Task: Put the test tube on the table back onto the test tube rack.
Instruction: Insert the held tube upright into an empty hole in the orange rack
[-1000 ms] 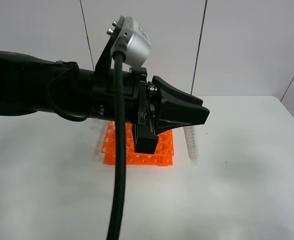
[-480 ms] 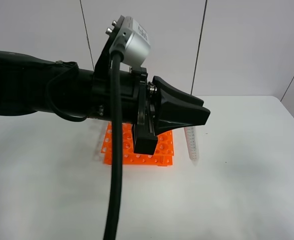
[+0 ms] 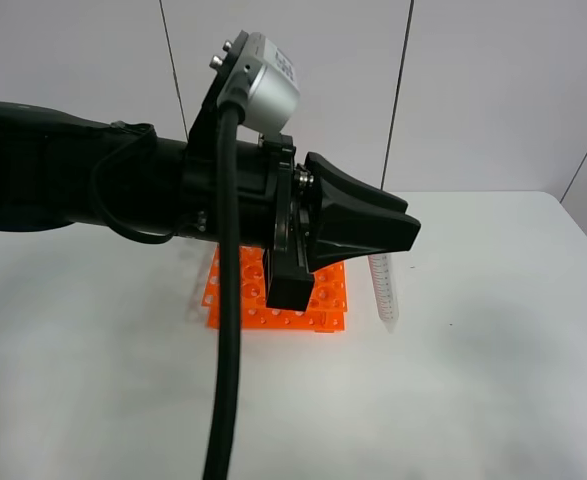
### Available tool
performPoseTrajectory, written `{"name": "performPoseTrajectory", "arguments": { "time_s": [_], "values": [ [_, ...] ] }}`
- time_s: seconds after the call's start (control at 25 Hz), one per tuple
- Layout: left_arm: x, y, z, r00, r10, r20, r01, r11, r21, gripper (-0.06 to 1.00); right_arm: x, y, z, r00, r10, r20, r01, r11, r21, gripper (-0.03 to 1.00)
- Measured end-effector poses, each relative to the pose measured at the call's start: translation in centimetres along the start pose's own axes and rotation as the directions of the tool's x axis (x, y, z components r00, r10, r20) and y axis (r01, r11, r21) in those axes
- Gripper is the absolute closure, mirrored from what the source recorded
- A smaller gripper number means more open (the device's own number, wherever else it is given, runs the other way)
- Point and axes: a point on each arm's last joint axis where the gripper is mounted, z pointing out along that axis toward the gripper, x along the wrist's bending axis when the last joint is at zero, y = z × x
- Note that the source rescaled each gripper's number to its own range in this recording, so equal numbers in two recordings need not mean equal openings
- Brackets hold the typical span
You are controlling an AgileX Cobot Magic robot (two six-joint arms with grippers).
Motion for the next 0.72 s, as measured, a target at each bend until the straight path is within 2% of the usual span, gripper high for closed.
{"name": "performPoseTrajectory", "arguments": {
  "time_s": [0.72],
  "values": [
    [0.02, -0.01, 0.00, 1.000, 0.008, -0.003, -0.008, 1.000, 0.001, 0.94, -0.01, 0.00, 0.00, 1.000, 0.000, 0.001, 0.000, 1.000, 0.000, 0.12]
  ]
}}
